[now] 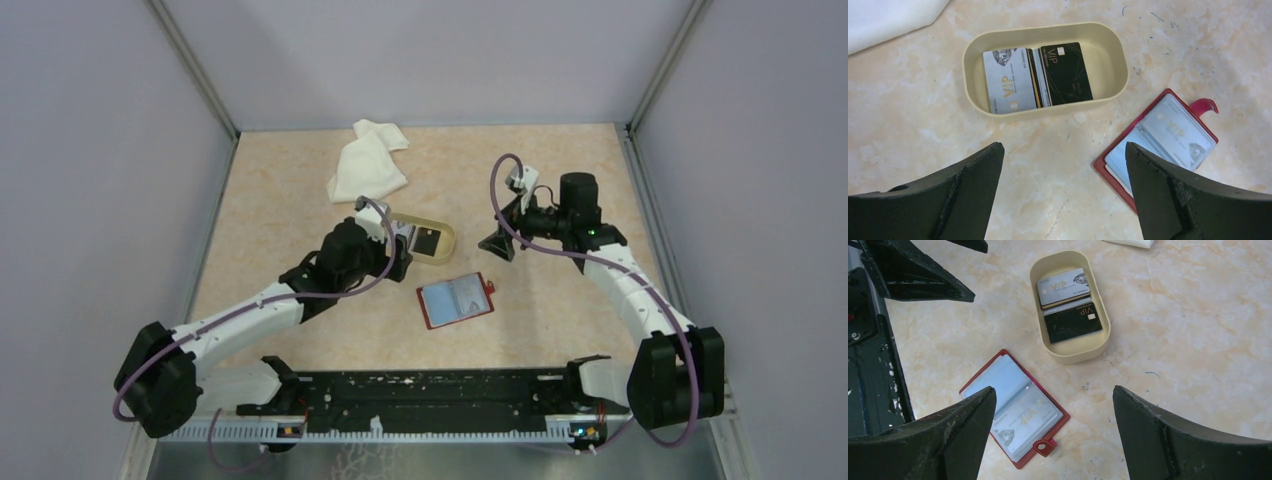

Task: Put the credit cards into the card holder
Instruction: Pick up the storage box at the center of the board.

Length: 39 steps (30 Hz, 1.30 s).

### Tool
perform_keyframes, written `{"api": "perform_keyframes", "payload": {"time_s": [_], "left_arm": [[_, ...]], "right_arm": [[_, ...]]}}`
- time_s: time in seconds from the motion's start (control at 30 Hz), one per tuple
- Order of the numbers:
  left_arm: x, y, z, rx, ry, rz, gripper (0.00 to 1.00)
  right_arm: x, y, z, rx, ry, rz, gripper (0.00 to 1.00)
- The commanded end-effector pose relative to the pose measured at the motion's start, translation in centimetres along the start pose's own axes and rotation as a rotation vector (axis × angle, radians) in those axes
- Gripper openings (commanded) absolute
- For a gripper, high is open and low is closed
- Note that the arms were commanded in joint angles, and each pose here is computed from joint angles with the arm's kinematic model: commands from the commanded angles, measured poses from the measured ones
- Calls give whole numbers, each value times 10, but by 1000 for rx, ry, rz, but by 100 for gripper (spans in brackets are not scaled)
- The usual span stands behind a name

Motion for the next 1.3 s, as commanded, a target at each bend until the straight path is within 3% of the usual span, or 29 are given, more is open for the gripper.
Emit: {"api": "perform_keyframes", "payload": {"time_s": [0.0,0.23,0.43,0.7,0.87,0.97,1.27], "left_arm": [[18,-4,2,30,-62,79,96],[24,-5,7,34,-116,113,97],[-1,-11,-9,50,-135,100,92],[-51,22,-11,-56,-35,-253,72],[-70,65,-12,18,10,-266,70],[-79,73,-5,-25,67,-300,69],[-105,74,17,-45,202,-313,50]], "right_arm": [[3,4,-11,46,-52,-35,86],[1,7,-12,11,-55,-86,86],[-3,4,-12,-46,-51,-84,86],[-25,2,-7,-303,-80,-139,80],[-34,2,-1,-321,-53,-132,80],[-35,-1,1,-324,-43,-120,80],[-37,-2,3,-325,-32,-122,80]]}}
Point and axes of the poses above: each gripper's point midway between its finger pads, its own x axis back along the fingers, its own y axis along the line the jaws close on, z = x × y, the point moved 8 cm from there along x, back along the fingers, and after that the axes turned 6 degrees about -x, right-handed, at the moved point
